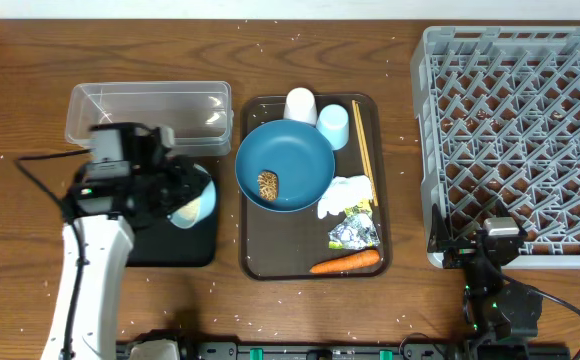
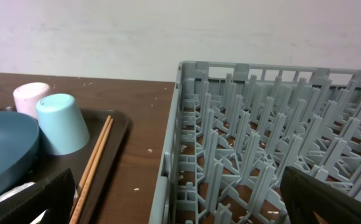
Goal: Sort waste into correct bins and load items into the dishwasher rack
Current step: 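Carry the white bowl left over the black tray, then tilt the white bowl with the left gripper, dumping rice onto black tray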
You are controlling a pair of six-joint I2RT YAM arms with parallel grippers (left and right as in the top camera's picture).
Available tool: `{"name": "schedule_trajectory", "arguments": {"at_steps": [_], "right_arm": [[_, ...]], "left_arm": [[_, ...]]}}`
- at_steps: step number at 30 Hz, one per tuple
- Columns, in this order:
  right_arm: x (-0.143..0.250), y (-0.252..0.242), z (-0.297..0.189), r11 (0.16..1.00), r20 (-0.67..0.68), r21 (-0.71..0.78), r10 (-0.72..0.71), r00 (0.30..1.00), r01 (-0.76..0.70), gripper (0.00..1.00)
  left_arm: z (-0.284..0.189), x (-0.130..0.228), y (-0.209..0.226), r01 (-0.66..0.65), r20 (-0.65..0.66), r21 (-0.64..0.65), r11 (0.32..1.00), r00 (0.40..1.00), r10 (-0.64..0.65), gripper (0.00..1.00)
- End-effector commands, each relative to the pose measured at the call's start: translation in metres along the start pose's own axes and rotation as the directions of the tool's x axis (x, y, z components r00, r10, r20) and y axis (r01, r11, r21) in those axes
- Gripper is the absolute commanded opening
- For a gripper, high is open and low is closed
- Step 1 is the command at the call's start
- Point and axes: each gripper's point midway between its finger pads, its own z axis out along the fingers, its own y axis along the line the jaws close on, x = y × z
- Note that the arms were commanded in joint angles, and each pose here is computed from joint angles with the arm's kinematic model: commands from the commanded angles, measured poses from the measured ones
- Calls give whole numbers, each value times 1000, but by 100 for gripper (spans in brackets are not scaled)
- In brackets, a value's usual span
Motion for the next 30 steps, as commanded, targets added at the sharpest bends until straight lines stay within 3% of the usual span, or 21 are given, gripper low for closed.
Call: {"name": "schedule_trajectory", "arguments": {"at_steps": [1, 6, 13, 20, 24, 30], "right_arm": [[1, -2, 0, 1000, -5, 8, -1, 1000, 1, 99], [1, -2, 0, 1000, -5, 8, -1, 1000, 1, 99], [1, -2, 0, 1000, -5, 8, -1, 1000, 1, 99], [1, -2, 0, 1000, -5, 8, -1, 1000, 1, 99], [1, -2, 0, 1000, -5, 8, -1, 1000, 1, 99], [1, -2, 0, 1000, -5, 8, -1, 1000, 1, 99]], "left_arm": [[-3, 6, -10, 7, -65, 231, 973, 998, 8, 6], [-10, 3, 0, 87, -81, 388, 918, 995, -60, 7], [-30, -5, 16, 100, -25, 561, 822, 994, -104, 6], [-38, -14, 49, 201, -9, 630, 750, 968, -251, 6], [-44, -21, 54, 226, -21, 704, 673, 954, -298, 6], [-40, -21, 58, 253, -42, 703, 664, 948, -317, 6]]}}
